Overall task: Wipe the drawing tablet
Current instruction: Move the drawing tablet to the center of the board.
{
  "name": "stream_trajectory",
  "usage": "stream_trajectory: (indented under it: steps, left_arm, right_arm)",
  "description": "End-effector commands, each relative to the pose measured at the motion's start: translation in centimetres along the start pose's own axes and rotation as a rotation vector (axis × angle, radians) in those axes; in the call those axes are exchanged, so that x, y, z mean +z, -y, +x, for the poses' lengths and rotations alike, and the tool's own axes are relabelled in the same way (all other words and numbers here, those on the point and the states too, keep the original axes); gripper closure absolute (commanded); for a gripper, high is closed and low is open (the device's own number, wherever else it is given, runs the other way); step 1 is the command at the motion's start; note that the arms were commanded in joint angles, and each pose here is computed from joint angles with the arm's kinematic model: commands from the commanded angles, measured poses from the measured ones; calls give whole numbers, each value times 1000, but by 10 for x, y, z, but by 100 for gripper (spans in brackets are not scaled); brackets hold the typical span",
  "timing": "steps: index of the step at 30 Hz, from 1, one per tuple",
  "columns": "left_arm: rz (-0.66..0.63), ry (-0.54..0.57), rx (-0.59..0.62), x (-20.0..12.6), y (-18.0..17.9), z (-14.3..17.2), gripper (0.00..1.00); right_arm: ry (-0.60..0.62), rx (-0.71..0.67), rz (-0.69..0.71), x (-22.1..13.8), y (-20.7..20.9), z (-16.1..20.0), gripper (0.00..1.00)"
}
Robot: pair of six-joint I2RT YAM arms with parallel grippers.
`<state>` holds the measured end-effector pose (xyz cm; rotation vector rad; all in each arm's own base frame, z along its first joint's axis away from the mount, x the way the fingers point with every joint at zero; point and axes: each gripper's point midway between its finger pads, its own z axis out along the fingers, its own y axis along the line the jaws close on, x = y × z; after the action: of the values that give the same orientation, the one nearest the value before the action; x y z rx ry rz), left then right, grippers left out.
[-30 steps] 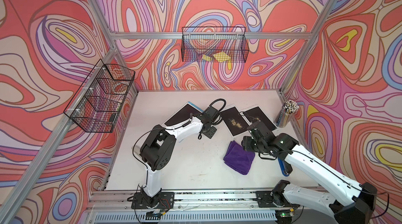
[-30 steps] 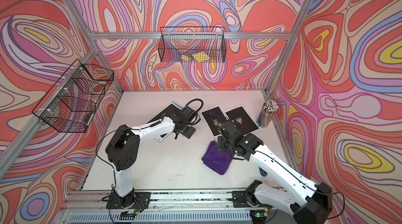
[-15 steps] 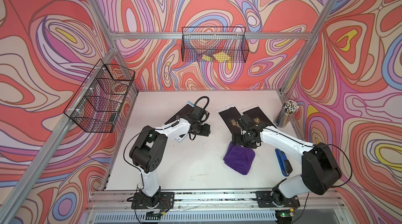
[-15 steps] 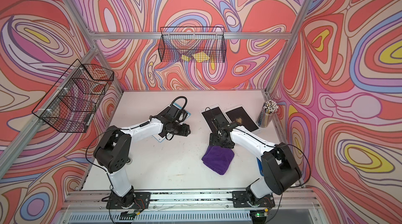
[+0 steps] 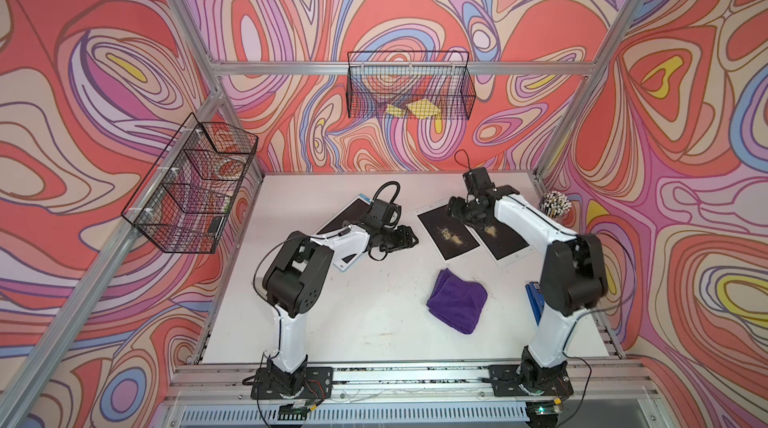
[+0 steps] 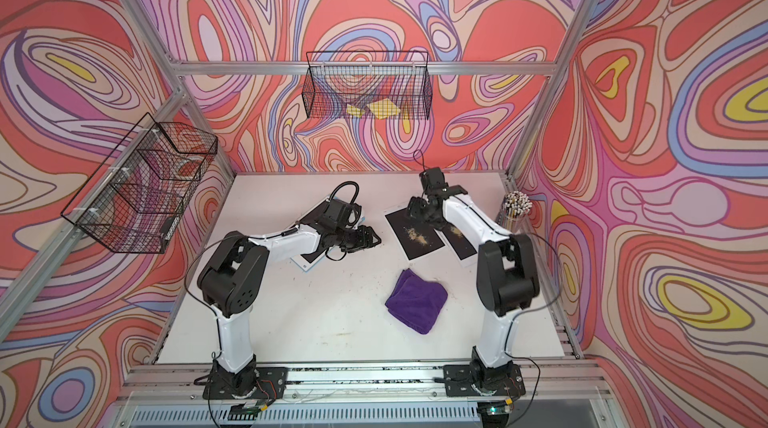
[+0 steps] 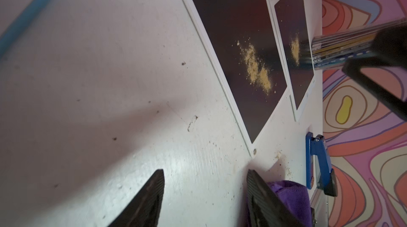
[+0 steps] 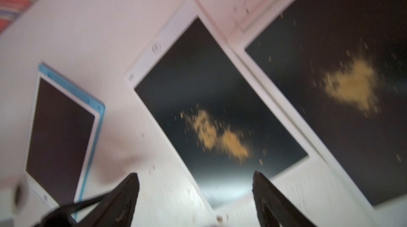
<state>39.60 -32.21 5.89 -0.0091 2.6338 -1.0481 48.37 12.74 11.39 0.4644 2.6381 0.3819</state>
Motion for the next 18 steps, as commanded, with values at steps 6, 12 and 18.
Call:
stream_trajectory:
  steps: [6,12,18]
  left_arm:
    - [85,9,-62,17,18,-31,39]
    - [79,9,-68,24,13,-37,39]
    - [75,4,-74,38,10,-45,39]
  right_arm:
    - [-62,34,9,88,-3,-50,17]
    - [-68,55,15,109,8,-57,17]
    - [-91,46,6,115,12,-51,18]
